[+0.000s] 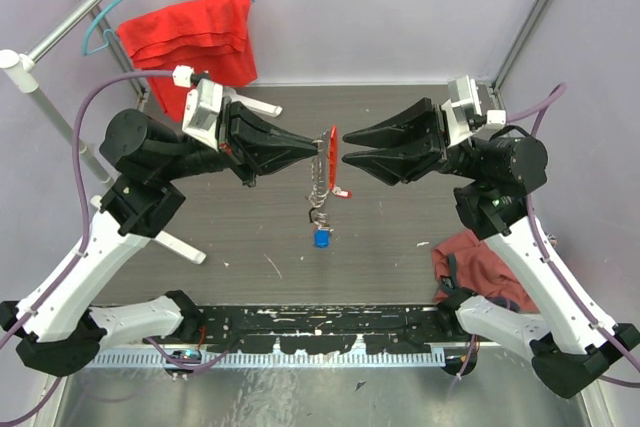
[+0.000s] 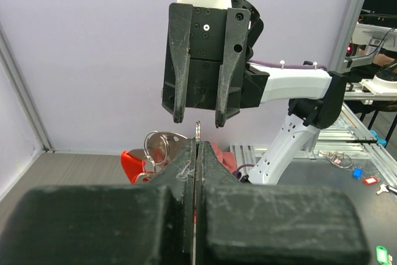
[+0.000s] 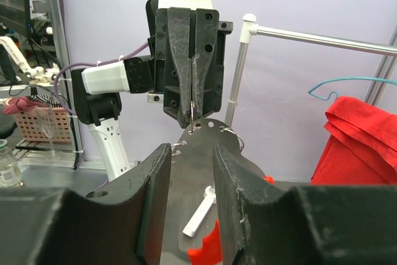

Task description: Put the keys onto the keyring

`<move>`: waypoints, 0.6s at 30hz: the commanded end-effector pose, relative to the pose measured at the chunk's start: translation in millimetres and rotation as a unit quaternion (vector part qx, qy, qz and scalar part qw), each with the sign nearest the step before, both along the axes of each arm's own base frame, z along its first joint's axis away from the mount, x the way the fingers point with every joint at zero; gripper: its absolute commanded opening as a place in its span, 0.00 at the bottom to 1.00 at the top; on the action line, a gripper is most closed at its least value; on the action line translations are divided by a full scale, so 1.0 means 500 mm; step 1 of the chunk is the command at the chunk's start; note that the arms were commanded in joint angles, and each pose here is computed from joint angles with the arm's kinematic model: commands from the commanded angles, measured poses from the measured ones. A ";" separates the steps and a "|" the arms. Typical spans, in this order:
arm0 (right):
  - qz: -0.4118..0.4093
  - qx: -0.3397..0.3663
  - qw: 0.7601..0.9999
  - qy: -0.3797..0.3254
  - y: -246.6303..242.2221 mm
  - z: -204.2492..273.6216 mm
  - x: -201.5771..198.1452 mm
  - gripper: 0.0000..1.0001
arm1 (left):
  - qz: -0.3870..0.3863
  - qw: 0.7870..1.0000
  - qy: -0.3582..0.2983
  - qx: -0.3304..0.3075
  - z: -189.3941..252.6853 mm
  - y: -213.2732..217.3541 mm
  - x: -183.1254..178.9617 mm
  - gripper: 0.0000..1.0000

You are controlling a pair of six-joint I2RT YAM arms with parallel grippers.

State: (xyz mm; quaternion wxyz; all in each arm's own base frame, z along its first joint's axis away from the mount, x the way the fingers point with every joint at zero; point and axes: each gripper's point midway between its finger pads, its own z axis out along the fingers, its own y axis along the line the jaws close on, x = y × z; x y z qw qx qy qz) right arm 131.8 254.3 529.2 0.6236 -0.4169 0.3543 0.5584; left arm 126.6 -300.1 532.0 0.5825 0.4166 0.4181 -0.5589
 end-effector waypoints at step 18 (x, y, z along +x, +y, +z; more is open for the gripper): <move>0.043 0.007 0.999 -0.006 0.030 0.029 -0.029 0.35 | -0.013 1.000 -0.009 -0.017 0.011 -0.010 -0.005 0.00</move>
